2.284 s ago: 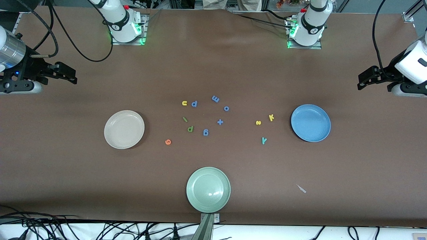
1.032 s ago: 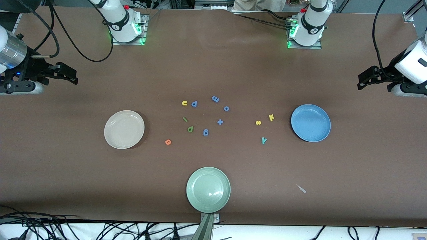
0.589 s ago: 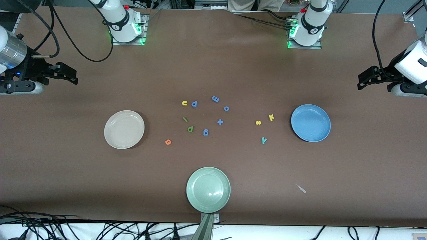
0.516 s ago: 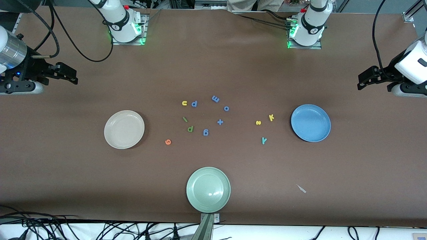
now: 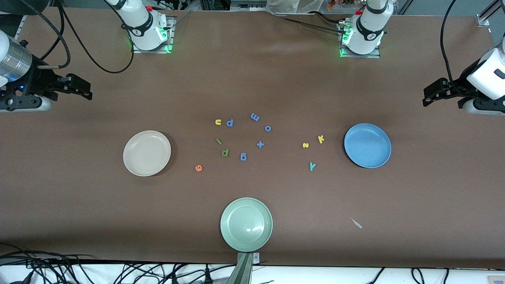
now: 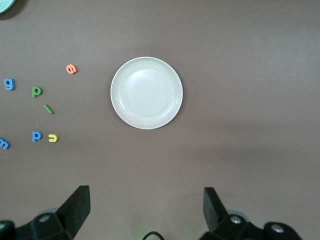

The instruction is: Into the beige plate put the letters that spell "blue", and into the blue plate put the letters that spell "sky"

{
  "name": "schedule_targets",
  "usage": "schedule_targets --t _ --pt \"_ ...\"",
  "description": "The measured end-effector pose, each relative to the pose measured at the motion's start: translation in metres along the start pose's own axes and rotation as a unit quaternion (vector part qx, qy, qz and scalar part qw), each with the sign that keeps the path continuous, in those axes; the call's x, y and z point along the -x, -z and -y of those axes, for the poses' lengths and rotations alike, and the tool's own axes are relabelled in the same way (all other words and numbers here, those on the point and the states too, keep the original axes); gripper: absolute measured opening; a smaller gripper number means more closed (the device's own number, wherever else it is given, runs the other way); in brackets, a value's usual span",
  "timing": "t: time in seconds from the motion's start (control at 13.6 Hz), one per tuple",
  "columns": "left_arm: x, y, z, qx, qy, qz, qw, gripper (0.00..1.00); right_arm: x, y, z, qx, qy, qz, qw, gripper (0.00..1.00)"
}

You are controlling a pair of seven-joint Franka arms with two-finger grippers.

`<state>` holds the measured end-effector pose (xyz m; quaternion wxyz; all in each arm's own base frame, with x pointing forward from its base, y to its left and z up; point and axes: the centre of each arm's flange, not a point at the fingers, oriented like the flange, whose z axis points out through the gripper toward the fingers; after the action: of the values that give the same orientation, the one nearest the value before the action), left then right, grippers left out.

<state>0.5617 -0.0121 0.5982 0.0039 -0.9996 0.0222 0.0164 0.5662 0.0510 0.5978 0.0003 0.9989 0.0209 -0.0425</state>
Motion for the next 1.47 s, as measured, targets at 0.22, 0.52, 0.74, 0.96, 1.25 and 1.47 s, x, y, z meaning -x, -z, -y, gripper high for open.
schedule_targets --t 0.22,0.52,0.74,0.96,1.25,1.47 --pt "0.0 0.0 0.0 0.0 0.0 0.0 1.0 1.0 0.0 0.0 0.0 0.0 0.0 0.0 1.0 1.0" --pt "0.0 0.0 0.0 0.0 0.0 0.001 1.0 1.0 0.0 0.0 0.0 0.0 0.0 0.0 1.0 1.0" --pt "-0.005 -0.011 -0.002 0.001 -0.004 0.011 1.0 1.0 -0.001 0.001 0.0 0.0 0.0 -0.003 1.0 1.0" --pt "-0.022 -0.051 -0.01 0.004 -0.013 0.049 0.999 1.0 -0.002 0.001 0.0 0.0 0.0 -0.008 1.0 1.0" --pt "-0.045 -0.124 -0.049 0.012 -0.046 0.11 0.993 1.0 -0.004 0.001 -0.001 0.001 -0.001 -0.013 1.0 1.0" --pt "-0.063 -0.179 -0.104 0.01 -0.069 0.121 0.99 1.0 -0.011 -0.002 -0.004 0.007 -0.003 -0.023 1.0 1.0"
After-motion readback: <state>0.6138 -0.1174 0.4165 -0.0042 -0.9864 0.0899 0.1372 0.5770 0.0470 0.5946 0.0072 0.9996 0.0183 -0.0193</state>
